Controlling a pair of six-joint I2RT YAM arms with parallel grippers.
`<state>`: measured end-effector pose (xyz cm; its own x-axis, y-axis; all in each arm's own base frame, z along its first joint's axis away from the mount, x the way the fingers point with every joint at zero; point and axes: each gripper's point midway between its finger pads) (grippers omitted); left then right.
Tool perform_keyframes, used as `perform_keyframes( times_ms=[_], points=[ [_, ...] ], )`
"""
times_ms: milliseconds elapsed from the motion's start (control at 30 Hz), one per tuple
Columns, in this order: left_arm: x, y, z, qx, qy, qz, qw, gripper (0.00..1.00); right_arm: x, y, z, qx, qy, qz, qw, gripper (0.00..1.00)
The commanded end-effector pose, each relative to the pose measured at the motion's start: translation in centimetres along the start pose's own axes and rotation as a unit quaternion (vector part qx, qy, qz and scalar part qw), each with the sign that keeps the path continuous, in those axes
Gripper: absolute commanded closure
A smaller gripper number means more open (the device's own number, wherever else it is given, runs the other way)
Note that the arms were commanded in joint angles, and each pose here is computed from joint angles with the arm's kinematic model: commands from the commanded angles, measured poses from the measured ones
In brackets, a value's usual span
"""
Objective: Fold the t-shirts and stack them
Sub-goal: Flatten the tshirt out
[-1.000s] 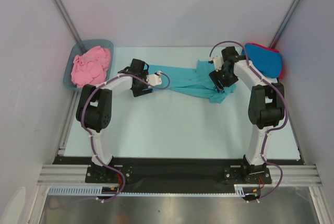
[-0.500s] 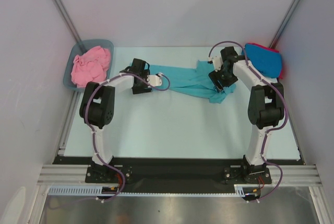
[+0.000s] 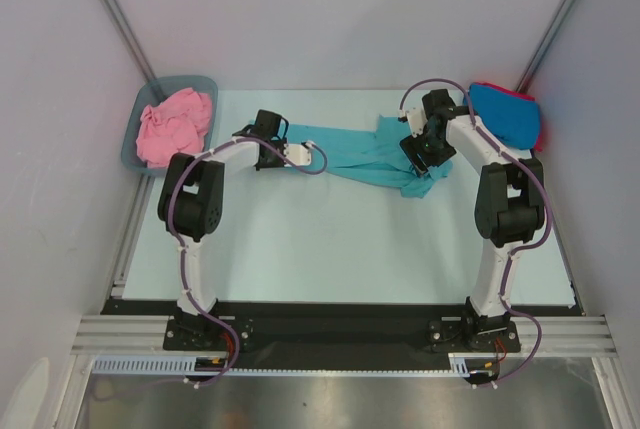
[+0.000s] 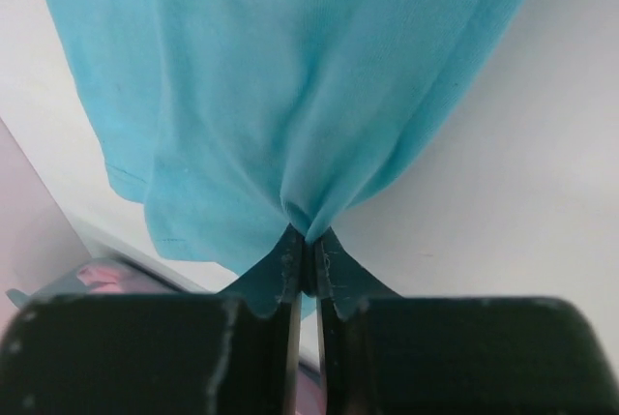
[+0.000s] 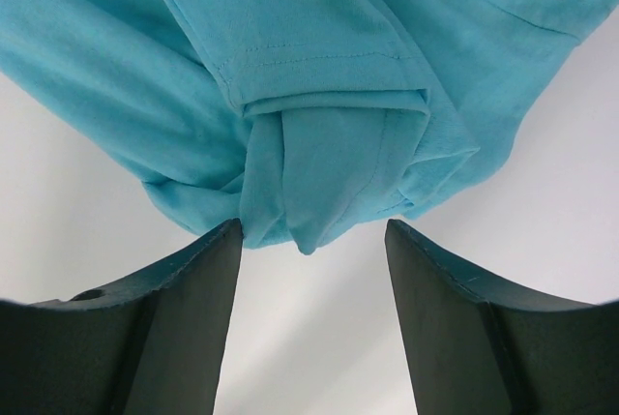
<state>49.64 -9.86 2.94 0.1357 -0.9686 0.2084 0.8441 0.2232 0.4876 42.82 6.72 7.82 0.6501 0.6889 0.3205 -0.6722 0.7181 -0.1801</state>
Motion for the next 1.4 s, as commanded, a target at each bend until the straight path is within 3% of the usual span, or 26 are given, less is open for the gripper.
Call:
perform_keyframes(
  times_ms=[0,267,467,867,1133,1367],
  points=[
    [1.3,1.9,1.8,0.013,-0.025,0.007,1.0,0.9,1.6,-1.1,1.5,-0.026,-0.025,0.0,0.999,0.33],
    [4.3,7.0,8.9,0.071,-0.074,0.05,0.993,0.9,1.6,-1.0,1.3,-0.023,-0.025,0.0,0.999,0.33],
    [3.6,8.2,11.0,0.094,-0.054,0.047,0.993,0.87,1.9,-1.1,1.3,-0.023,-0.029,0.001,0.999,0.33],
    [-0.1,10.5,10.3,0.151,0.012,0.069,0.986,0.88,1.0,-1.4,2.3,-0.034,-0.025,0.015,0.999,0.3],
    [0.5,10.1,10.0,0.146,0.005,0.084,0.986,0.88,1.5,0.0,2.6,-0.038,-0.037,0.065,0.996,0.28],
    [0.6,9.2,9.7,0.14,0.009,0.081,0.987,0.88,3.8,-1.8,2.8,-0.121,-0.044,0.131,0.983,0.28]
  ],
)
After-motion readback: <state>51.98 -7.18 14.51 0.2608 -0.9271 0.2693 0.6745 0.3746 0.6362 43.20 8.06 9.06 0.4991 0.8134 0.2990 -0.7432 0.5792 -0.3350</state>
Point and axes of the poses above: each gripper's point midway between its finger pads, its own z axis back along the fingers, its own y axis along the line the jaws close on, x = y × z, and after that the axes turned 11 degrees about z, right-handed
